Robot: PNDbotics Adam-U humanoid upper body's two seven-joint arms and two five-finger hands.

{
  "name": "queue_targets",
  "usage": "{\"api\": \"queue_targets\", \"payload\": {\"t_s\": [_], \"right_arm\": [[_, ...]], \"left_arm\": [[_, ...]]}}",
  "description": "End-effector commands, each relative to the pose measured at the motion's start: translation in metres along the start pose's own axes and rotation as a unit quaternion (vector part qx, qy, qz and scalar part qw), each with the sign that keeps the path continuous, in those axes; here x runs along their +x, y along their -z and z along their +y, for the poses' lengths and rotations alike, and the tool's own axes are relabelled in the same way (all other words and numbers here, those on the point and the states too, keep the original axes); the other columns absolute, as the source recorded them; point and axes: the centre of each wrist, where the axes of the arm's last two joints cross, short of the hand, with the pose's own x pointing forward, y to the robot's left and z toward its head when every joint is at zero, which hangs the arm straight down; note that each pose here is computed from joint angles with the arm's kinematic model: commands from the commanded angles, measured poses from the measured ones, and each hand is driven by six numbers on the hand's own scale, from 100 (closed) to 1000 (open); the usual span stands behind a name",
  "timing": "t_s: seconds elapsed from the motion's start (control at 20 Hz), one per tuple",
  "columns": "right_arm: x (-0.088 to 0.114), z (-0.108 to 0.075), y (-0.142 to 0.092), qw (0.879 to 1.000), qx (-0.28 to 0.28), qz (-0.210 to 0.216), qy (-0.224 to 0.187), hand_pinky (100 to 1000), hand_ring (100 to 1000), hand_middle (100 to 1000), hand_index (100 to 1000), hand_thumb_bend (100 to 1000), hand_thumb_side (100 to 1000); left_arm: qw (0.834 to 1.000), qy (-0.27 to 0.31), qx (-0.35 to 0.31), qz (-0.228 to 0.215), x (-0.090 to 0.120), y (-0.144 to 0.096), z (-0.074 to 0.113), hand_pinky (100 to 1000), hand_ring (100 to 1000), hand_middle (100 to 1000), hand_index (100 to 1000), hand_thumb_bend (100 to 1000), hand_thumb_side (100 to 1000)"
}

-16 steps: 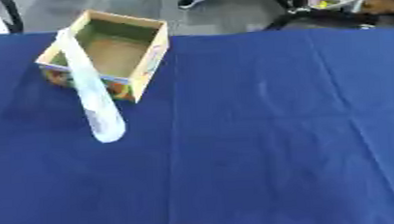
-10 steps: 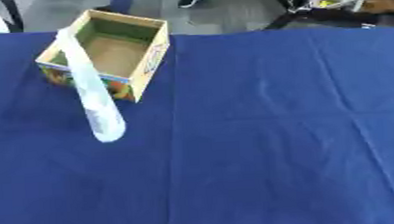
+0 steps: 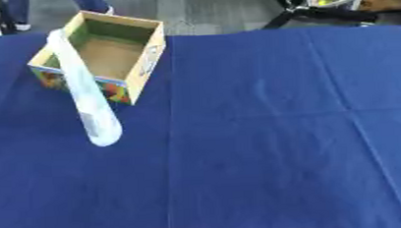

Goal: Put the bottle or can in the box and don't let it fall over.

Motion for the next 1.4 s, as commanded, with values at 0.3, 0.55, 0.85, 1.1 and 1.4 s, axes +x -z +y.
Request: {"api": "queue_targets", "payload": {"t_s": [0.3,0.55,0.85,1.1,1.4], "right_arm": [[0.008,-0.002,0.004,1.0,0.002,-0.01,-0.012,946,1000,1000,1000,100,524],[0.008,-0.002,0.004,1.0,0.002,-0.01,-0.012,946,1000,1000,1000,100,524],[0.008,-0.001,0.003,1.0,0.004,-0.008,-0.012,947,1000,1000,1000,100,524],[0.007,-0.001,0.003,1.0,0.005,-0.007,-0.011,947,1000,1000,1000,100,524],[0.007,0.0,0.003,1.0,0.007,-0.006,-0.009,948,1000,1000,1000,100,525]], "left_arm": [[0.995,0.059,-0.082,0.006,0.016,0.012,0.007,1000,1000,944,895,100,590],[0.991,0.075,-0.111,0.015,0.014,0.016,0.007,1000,1000,944,890,100,585],[0.985,0.085,-0.145,0.027,0.009,0.025,0.001,1000,1000,991,890,100,592],[0.981,0.092,-0.164,0.037,0.004,0.034,-0.002,1000,1000,999,888,100,597],[0.977,0.104,-0.181,0.045,-0.005,0.044,-0.007,1000,1000,1000,892,100,590]]}}
